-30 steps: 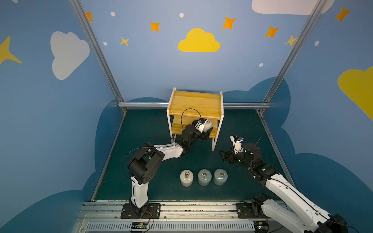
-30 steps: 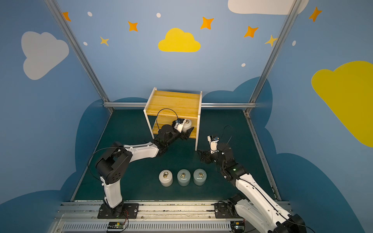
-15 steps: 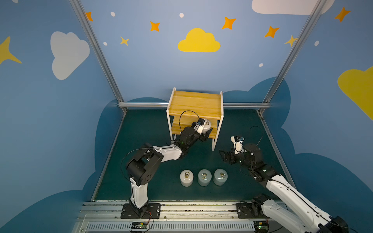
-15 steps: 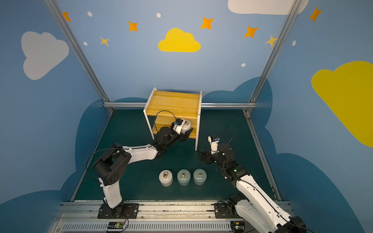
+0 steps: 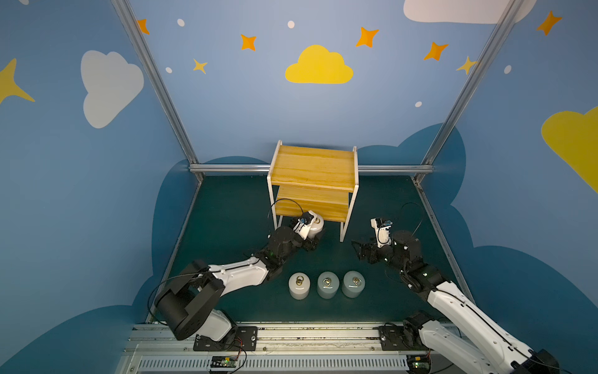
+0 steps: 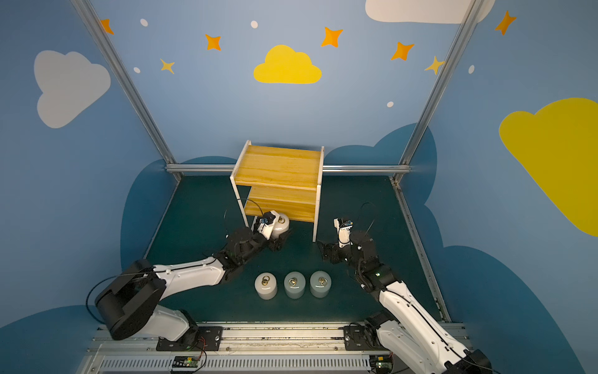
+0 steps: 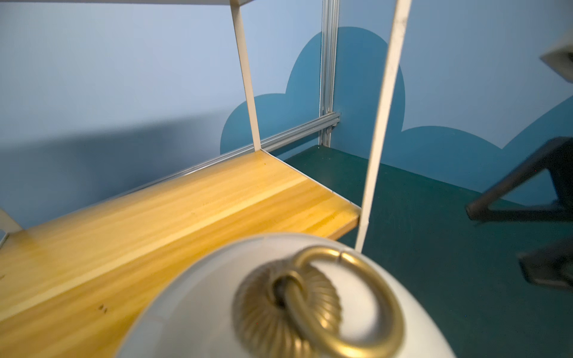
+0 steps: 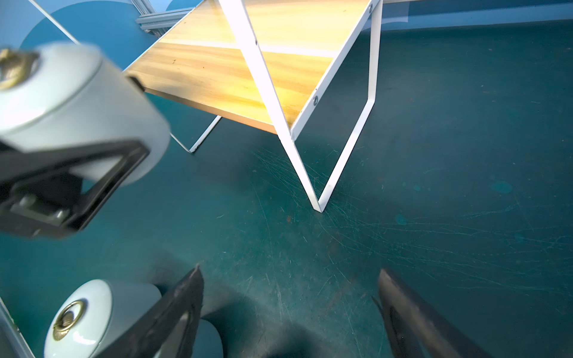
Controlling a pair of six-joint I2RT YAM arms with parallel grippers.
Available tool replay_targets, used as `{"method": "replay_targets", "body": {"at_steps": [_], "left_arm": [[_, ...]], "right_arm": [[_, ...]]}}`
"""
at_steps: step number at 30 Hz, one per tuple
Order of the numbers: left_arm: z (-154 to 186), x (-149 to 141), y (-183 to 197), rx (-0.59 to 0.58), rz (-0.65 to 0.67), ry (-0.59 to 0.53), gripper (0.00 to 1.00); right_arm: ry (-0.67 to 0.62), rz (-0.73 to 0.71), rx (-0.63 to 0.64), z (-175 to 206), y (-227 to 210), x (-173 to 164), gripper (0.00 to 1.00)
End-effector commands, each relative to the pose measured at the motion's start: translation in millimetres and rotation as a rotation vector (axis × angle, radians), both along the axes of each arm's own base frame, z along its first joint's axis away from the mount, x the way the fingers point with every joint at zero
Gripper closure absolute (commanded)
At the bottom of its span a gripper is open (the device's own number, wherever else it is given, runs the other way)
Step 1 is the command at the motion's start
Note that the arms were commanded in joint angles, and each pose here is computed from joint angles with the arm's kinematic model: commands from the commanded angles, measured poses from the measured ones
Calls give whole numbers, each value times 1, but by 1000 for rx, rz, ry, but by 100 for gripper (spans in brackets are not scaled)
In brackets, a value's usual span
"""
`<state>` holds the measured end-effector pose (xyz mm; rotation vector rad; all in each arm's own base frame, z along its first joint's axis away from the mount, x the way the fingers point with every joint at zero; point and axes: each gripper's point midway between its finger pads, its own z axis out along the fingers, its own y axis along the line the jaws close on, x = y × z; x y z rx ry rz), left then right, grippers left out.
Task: Remove the tea canisters from the shelf
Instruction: Place the tea canister at the center of the board.
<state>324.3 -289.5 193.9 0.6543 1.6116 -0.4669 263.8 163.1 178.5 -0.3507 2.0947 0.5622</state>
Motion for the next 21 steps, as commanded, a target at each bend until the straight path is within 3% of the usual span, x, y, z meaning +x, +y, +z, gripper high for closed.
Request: {"method": "replay_targets", "body": {"at_steps": [1, 10, 21], "left_arm": [[13, -16, 15, -39, 33, -41, 50], [-43, -52, 61, -15, 126, 67, 51], [-59, -60, 97, 45, 244, 95, 51]], "right_arm": [[3, 13, -3, -4, 0, -3, 11], [2, 19, -7, -2, -2, -7, 11], [4, 16, -3, -3, -1, -5, 10]]}}
